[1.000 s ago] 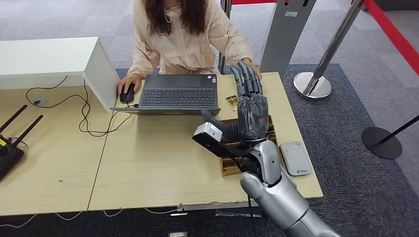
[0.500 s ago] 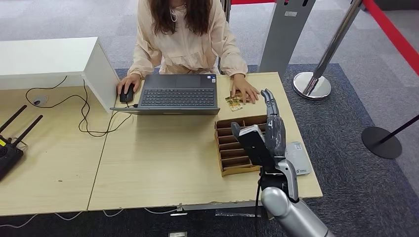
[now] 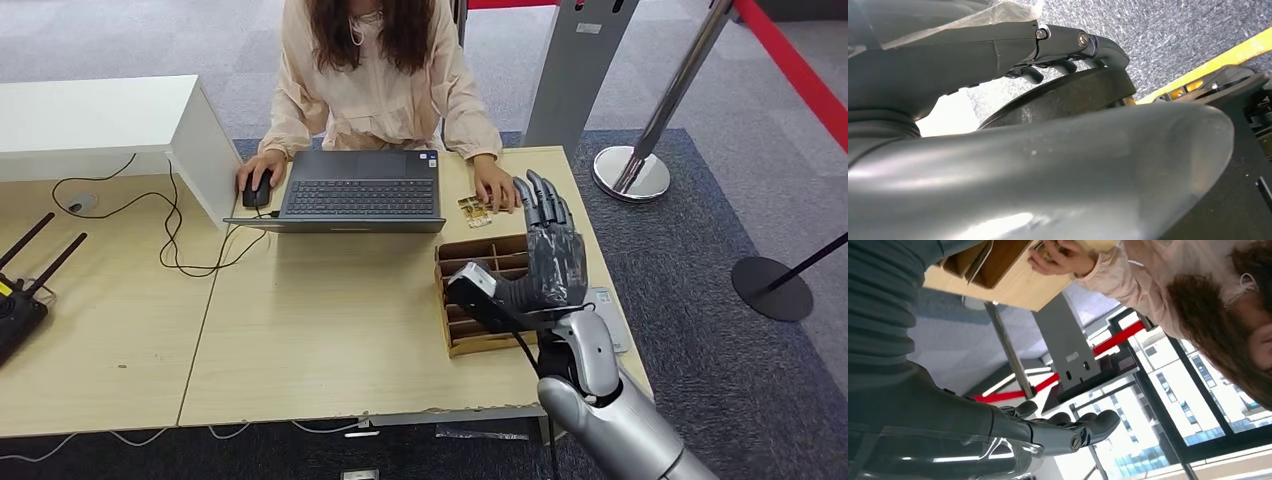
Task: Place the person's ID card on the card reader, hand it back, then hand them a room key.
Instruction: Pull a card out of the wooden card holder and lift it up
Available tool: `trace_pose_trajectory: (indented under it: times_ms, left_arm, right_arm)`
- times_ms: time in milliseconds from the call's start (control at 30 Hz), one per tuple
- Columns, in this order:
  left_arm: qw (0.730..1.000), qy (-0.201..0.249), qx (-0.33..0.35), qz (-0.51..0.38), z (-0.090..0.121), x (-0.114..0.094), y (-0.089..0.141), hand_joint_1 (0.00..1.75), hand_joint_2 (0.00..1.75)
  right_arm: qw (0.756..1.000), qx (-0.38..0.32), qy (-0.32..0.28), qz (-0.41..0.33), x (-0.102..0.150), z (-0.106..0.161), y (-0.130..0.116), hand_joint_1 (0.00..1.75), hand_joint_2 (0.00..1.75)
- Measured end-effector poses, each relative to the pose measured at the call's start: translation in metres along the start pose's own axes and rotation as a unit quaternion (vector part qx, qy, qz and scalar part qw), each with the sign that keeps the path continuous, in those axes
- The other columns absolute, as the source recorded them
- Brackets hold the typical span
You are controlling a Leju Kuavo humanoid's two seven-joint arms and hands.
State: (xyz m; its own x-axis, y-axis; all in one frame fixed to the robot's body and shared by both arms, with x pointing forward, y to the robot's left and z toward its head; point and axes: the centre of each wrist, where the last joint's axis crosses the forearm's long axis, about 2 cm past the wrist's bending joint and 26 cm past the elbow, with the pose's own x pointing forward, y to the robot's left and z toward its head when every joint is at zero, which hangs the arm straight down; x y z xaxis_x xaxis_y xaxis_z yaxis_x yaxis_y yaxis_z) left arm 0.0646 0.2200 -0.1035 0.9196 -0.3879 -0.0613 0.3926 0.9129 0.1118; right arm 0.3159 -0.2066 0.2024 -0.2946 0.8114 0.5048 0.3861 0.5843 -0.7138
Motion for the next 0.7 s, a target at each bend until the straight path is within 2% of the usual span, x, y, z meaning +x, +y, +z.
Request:
trace_pose_trajectory:
  times_ms: [100,200,700]
  left_arm:
    - [1.0,0.0,-0.001,-0.007,0.0,0.0,0.0,0.0,0.0]
    - [1.0,0.0,-0.002,-0.01,0.0,0.0,0.0,0.0,0.0]
    - [1.0,0.0,-0.006,-0.019,0.0,0.001,0.001,0.0,0.0]
  right_arm:
    - [0.996,0.013,-0.02,0.082,0.0,-0.013,-0.005,0.0,1.75]
    - [0.992,0.018,-0.031,0.118,0.001,-0.021,-0.007,0.0,1.75]
    - [0.97,0.049,-0.067,0.227,0.003,-0.043,0.0,0.0,1.75]
